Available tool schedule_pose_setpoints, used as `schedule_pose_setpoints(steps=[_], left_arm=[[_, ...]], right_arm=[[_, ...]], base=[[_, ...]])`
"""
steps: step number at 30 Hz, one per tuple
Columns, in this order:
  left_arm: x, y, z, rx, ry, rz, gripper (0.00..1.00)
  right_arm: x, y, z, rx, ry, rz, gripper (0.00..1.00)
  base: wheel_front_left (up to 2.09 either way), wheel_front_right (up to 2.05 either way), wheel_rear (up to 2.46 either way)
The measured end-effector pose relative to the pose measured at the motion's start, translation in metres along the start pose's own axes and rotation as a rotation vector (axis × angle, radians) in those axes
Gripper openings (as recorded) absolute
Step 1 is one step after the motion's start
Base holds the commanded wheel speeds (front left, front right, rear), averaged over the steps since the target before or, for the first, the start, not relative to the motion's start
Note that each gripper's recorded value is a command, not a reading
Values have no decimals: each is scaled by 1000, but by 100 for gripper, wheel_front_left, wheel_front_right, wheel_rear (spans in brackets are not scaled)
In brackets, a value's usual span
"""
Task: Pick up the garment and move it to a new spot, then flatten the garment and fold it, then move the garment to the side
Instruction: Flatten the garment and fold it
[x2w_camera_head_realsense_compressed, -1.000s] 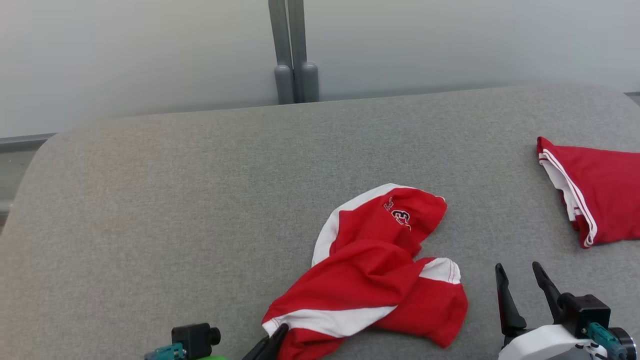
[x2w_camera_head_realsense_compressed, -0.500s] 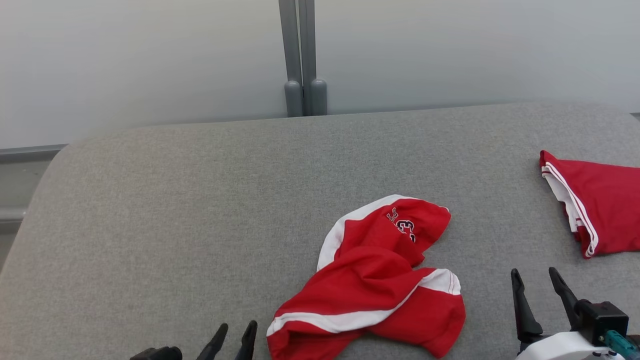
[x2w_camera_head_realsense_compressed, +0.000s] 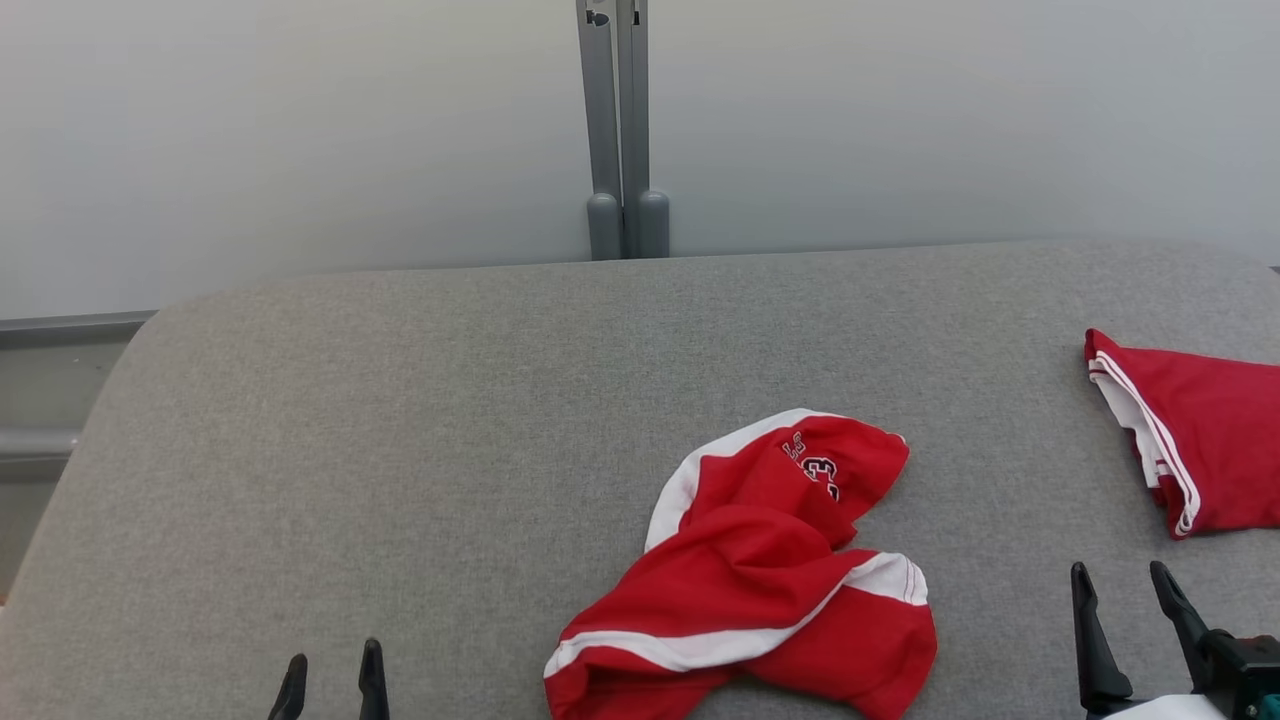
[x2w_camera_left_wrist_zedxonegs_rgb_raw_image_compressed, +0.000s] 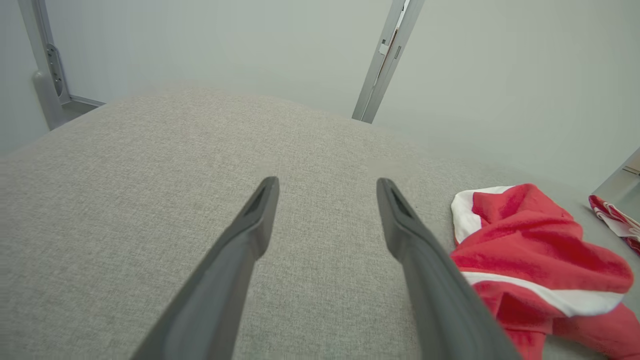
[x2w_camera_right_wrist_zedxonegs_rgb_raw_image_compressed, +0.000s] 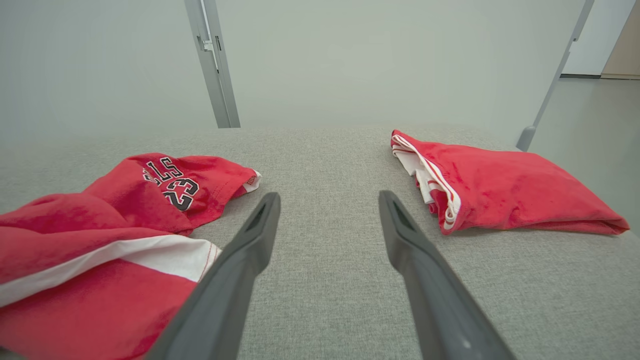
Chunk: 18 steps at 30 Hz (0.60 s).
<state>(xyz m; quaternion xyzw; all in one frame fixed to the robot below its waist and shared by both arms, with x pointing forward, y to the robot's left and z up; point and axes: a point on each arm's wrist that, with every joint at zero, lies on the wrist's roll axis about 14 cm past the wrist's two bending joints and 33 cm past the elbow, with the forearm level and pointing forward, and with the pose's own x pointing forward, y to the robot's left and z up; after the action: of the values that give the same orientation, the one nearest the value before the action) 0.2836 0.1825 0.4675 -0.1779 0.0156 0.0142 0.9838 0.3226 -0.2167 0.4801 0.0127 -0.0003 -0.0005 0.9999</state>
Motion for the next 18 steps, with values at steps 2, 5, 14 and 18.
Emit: schedule_pose_setpoints(steps=[2, 5, 14, 18], left_arm=[[-1, 5, -1, 4, -1, 12, 100], [-1, 9, 0, 17, -3, 17, 100], [1, 10, -9, 23, 27, 10, 100], [5, 6, -8, 15, 25, -2, 100]], right_arm=[[0, 1, -1, 0, 3, 1, 100], [-1, 3, -3, 4, 8, 5, 100], [2, 7, -5, 8, 16, 15, 100], [3, 7, -4, 9, 14, 15, 100]], base=[[0, 0, 0], [0, 0, 0], [0, 0, 0], [0, 0, 0]])
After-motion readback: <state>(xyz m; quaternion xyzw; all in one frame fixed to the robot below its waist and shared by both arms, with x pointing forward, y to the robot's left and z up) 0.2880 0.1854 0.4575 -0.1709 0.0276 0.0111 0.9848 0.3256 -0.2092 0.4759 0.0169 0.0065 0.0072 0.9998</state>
